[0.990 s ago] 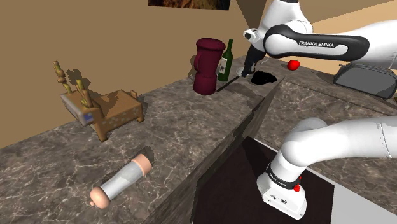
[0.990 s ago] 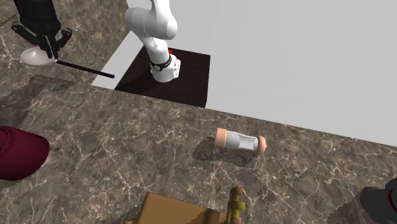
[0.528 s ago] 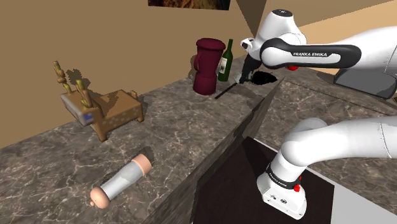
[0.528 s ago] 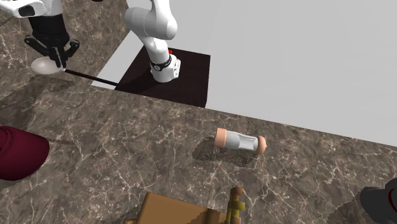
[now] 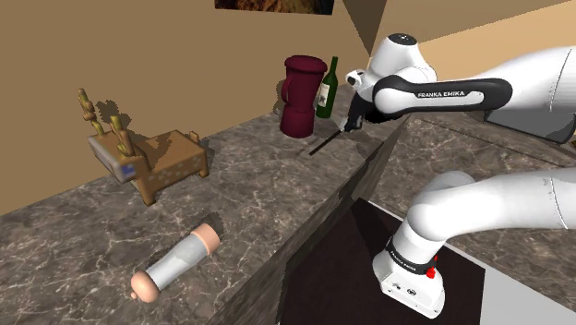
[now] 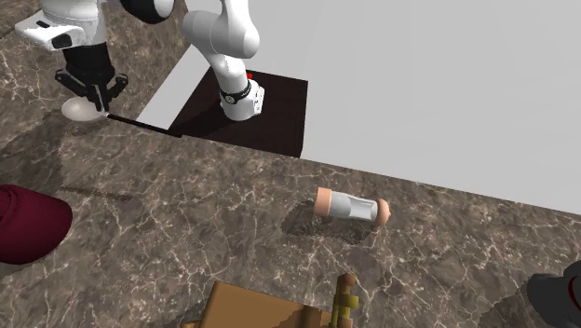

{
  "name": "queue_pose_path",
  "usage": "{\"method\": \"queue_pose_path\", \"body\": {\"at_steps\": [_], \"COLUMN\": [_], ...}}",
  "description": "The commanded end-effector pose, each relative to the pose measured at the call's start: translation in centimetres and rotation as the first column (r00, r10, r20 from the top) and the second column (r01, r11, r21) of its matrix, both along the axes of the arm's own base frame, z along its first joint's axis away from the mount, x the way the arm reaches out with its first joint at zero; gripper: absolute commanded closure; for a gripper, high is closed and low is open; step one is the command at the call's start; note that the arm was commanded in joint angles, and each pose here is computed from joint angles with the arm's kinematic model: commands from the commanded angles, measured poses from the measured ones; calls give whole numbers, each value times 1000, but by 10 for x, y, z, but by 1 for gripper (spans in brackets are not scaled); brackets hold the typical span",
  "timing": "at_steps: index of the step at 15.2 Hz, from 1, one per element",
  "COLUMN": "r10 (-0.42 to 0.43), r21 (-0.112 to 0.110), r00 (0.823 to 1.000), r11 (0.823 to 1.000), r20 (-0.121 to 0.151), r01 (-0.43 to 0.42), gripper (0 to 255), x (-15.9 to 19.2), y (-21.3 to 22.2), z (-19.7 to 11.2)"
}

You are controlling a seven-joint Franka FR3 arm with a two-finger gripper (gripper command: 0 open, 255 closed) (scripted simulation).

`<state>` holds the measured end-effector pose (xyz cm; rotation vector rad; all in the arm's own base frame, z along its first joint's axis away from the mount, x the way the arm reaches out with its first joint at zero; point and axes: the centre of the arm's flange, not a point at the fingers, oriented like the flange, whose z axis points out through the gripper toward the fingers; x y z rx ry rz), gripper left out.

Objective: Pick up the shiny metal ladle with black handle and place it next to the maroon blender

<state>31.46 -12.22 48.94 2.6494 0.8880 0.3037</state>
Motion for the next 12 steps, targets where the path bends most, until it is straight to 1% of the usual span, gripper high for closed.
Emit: {"method": "queue_pose_path", "body": {"at_steps": [1,12], "r10": [0,0], "r21": [0,0], "r00": [1000,1000], "r11": [1000,1000], "r20": [1,1], "r01": [0,0], "gripper": [255,255], "x": [-1,-1], "y": [0,0], "z": [-10,-68]}}
